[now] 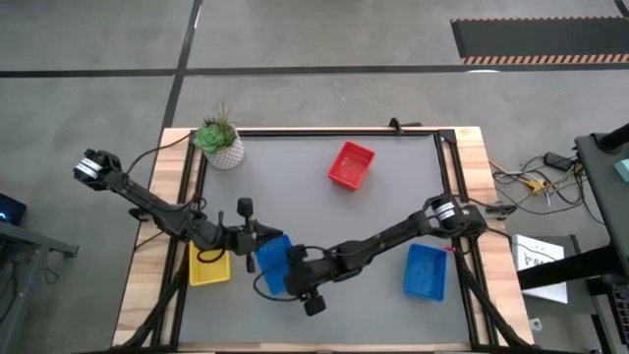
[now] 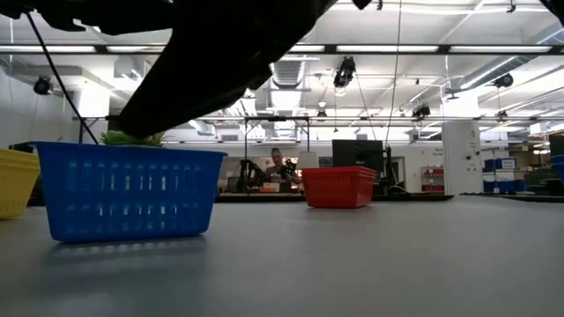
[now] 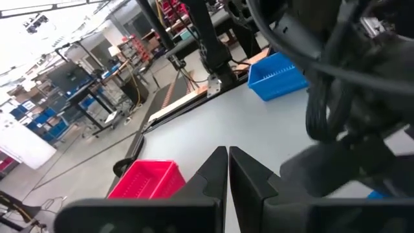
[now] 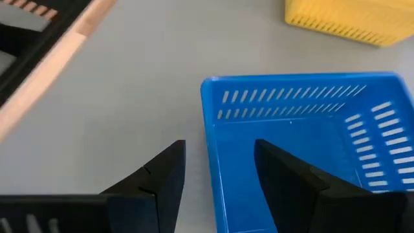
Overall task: Stack baskets by color
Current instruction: Stack the left blue bin on the right blue bin, then return to Home Position
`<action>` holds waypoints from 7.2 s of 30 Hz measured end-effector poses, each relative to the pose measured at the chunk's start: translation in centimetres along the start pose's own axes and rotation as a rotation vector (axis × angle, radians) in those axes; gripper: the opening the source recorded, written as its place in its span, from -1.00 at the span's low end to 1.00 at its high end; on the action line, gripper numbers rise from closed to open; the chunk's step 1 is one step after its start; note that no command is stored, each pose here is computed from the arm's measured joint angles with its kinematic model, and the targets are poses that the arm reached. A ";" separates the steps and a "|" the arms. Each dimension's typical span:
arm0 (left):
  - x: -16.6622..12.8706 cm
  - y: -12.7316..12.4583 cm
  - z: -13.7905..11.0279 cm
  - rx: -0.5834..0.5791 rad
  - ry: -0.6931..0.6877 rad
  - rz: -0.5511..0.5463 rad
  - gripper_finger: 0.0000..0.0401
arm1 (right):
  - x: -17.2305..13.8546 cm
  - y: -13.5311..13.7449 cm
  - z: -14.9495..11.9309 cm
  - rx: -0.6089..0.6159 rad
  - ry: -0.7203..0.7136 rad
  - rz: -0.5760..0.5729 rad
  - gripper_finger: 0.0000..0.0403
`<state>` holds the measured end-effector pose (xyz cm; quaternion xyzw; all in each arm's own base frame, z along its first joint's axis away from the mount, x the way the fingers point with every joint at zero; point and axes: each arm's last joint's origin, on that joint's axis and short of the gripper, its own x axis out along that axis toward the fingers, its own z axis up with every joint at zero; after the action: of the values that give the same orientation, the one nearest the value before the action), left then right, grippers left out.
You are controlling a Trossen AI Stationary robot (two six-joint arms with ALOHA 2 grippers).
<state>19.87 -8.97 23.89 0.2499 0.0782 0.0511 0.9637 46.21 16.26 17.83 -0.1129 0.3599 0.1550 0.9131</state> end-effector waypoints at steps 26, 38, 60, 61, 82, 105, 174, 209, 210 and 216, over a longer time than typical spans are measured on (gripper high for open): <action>0.0 -0.1 0.0 -0.002 -0.004 -0.005 -1.00 | 2.6 -0.3 -0.9 -0.031 0.122 0.004 -0.88; 0.0 -0.2 0.0 -0.002 -0.005 -0.007 -1.00 | 2.0 -0.4 -0.5 -0.080 0.115 0.005 -0.96; -0.2 -0.4 0.2 -0.026 -0.016 -0.019 -1.00 | -7.3 1.9 -0.6 -0.028 0.309 -0.058 -0.96; -0.2 -0.4 0.2 -0.026 -0.016 -0.019 -1.00 | -8.1 2.1 -0.7 -0.005 0.303 -0.064 -0.96; -0.2 -0.4 0.1 -0.023 -0.013 -0.020 -1.00 | -24.5 11.5 -6.9 0.415 0.256 -0.228 -0.96; -0.2 -0.4 0.0 -0.021 0.000 0.005 -1.00 | -26.4 18.4 -15.1 0.588 0.367 -0.355 -0.96; -7.0 3.5 -7.8 -0.143 -0.226 0.058 -1.00 | -24.0 0.2 -18.8 -0.183 -0.604 -0.251 -0.96; -7.5 3.7 -9.3 -0.183 -0.196 0.254 -1.00 | -27.2 -1.0 -27.2 -0.288 -0.719 -0.295 -0.96; -7.5 3.7 -9.3 -0.184 -0.196 0.256 -1.00 | -27.3 -0.9 -27.3 -0.296 -0.734 -0.304 -0.96; -7.4 3.6 -9.4 -0.176 -0.184 0.251 -1.00 | -28.8 -0.8 -27.1 -0.282 -0.864 -0.339 -0.96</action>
<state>10.76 -2.37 18.45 0.1761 -0.0471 0.1544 0.9711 9.67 1.13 18.47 -0.2181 -0.1001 0.0842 0.9671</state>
